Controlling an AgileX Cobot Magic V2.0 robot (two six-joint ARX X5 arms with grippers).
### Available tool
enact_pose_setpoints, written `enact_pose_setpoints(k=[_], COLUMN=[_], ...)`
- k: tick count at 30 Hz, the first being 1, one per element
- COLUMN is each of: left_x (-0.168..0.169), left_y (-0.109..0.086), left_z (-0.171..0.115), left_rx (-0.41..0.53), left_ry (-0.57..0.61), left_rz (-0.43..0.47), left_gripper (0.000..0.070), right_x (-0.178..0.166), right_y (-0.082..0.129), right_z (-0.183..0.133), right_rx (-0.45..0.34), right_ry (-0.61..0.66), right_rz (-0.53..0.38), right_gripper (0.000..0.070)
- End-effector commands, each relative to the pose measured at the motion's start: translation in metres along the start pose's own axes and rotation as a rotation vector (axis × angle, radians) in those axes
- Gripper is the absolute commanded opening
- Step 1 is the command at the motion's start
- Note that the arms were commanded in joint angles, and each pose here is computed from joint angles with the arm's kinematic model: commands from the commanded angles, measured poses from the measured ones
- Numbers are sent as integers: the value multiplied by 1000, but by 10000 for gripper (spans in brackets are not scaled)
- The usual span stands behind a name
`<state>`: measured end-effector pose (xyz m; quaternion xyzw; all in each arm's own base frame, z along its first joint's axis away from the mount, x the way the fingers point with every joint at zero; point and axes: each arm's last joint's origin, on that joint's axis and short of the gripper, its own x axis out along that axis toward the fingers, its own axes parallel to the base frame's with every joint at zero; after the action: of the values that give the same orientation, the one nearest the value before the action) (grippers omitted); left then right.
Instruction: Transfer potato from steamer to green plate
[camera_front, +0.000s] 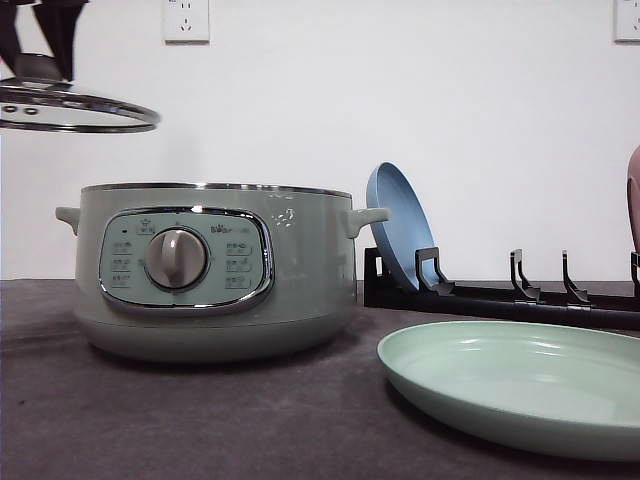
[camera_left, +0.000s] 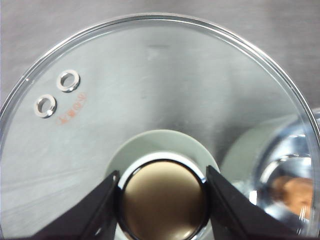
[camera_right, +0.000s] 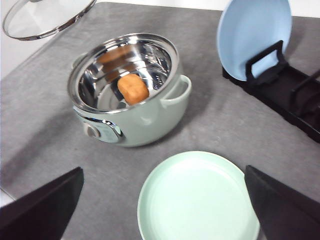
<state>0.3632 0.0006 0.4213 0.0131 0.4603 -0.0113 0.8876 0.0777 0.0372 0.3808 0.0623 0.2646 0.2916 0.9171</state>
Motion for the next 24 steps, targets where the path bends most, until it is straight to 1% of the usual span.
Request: enact_pose_setpoints(k=[1,4,8,11,14,18,21,24], left_x=[-18,-18,-18,-18,-18,-18,-18,-18], left_y=[4,13,22,26,29,30,30,30], left_z=[5,5,4,3,3,3,3,3], left_rx=[-11,-30,-50,-60,-66,-67,-67,-67], left_ry=[-85,-82,-79,-77,-77,-77,-78,-78], left_rz=[5,20,35,43,47,48,48,48], left_gripper=[0,0,0,0,0,0,0,0], right_x=[8,27,66,99,135,188,227,263], right_y=[0,-3,-9,-12,-10,2,13,23], right_z=[8,20,41,61,85,115,128,134], right_rx=[26,48,87,83,44,-40,-100,-146], right_ry=[3,50,163,232,278,321,363,415], right_rz=[25,70,125,163,192,259,296,323], right_gripper=[654,654,653,653,653,653,653,653])
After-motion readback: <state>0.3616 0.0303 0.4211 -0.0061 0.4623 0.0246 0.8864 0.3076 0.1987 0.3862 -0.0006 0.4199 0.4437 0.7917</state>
